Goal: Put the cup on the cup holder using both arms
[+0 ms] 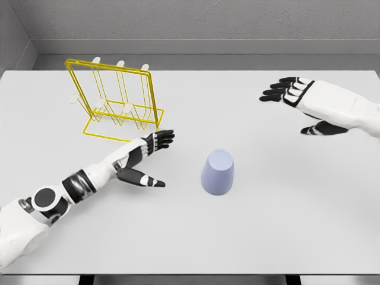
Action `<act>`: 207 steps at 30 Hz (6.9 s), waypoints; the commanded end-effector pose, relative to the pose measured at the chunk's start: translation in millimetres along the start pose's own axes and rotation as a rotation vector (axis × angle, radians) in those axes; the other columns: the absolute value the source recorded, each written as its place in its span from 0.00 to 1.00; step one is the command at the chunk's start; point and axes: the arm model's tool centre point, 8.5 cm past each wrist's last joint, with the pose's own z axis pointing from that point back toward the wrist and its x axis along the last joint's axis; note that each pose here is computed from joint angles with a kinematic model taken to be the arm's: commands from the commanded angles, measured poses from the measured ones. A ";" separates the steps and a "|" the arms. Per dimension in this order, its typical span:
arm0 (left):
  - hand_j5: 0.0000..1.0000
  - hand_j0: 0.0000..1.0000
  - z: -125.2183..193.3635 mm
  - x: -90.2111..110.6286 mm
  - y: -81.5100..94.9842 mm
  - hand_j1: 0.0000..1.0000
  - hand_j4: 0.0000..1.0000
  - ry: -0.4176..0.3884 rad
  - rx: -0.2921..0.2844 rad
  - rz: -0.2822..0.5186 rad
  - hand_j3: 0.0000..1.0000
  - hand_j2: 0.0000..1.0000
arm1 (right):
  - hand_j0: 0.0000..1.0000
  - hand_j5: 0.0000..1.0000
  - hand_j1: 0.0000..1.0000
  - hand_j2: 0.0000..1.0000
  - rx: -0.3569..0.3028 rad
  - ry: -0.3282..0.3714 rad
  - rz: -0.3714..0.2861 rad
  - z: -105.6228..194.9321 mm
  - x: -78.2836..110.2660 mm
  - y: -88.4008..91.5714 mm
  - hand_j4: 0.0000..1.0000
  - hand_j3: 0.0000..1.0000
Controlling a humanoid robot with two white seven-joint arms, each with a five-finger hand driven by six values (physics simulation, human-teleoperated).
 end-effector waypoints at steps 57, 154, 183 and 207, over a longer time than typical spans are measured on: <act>1.00 1.00 -97.0 6.9 -65.5 1.00 1.00 -0.011 -0.146 0.100 1.00 1.00 | 1.00 1.00 1.00 1.00 -0.185 0.131 -0.207 41.5 -24.1 26.8 1.00 1.00; 0.66 0.66 14.8 150.2 69.0 0.66 0.66 -0.163 -0.025 -0.251 0.66 0.66 | 1.00 1.00 1.00 1.00 -0.186 0.133 -0.209 42.1 -24.1 27.5 1.00 1.00; 0.67 0.67 15.7 159.3 108.1 0.67 0.67 -0.176 0.071 -0.266 0.67 0.67 | 1.00 1.00 1.00 1.00 -0.187 0.131 -0.209 42.0 -23.7 27.1 1.00 1.00; 0.81 0.81 3.7 152.6 109.8 0.81 0.81 -0.173 0.075 -0.255 0.81 0.81 | 1.00 1.00 1.00 1.00 -0.187 0.131 -0.209 42.0 -23.7 27.1 1.00 1.00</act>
